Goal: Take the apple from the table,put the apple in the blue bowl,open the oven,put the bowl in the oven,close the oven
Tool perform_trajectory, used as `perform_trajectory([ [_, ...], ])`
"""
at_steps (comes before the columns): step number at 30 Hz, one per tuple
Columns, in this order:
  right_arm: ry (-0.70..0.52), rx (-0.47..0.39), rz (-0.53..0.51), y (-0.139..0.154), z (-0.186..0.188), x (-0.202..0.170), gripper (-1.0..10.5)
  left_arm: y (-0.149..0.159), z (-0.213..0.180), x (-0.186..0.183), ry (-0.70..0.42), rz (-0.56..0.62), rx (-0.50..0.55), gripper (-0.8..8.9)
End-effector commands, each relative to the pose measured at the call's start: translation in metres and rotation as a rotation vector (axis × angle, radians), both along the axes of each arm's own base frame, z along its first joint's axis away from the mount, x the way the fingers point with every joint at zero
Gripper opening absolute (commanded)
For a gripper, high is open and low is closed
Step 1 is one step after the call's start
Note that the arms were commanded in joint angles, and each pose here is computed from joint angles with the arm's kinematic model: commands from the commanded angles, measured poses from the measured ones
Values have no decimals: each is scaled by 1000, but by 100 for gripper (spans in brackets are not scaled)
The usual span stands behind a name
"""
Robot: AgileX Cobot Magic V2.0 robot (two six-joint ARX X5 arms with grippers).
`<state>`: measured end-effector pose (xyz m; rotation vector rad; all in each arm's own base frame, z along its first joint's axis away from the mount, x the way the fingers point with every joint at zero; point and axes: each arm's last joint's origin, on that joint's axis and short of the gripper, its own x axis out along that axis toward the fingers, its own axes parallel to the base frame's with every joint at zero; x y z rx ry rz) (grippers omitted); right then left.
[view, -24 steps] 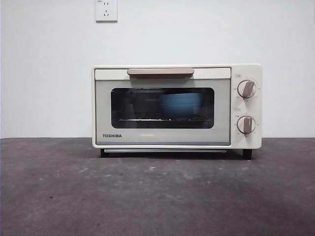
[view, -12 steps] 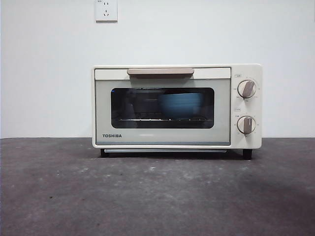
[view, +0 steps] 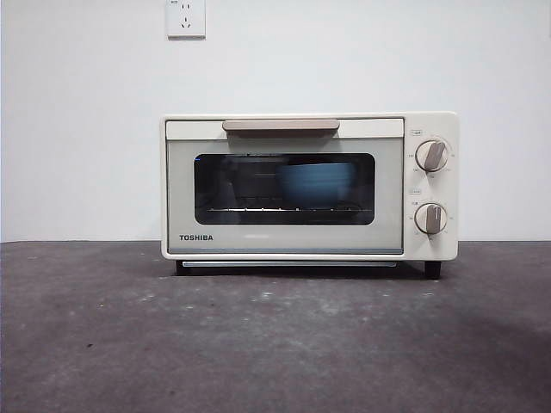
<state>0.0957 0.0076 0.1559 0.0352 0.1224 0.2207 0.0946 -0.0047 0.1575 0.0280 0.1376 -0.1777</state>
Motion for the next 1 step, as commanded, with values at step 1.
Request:
perform_trajectory([
  [1,4,-7,-6,0,-2,0,3,0,-7,1,16,1,-2,8],
])
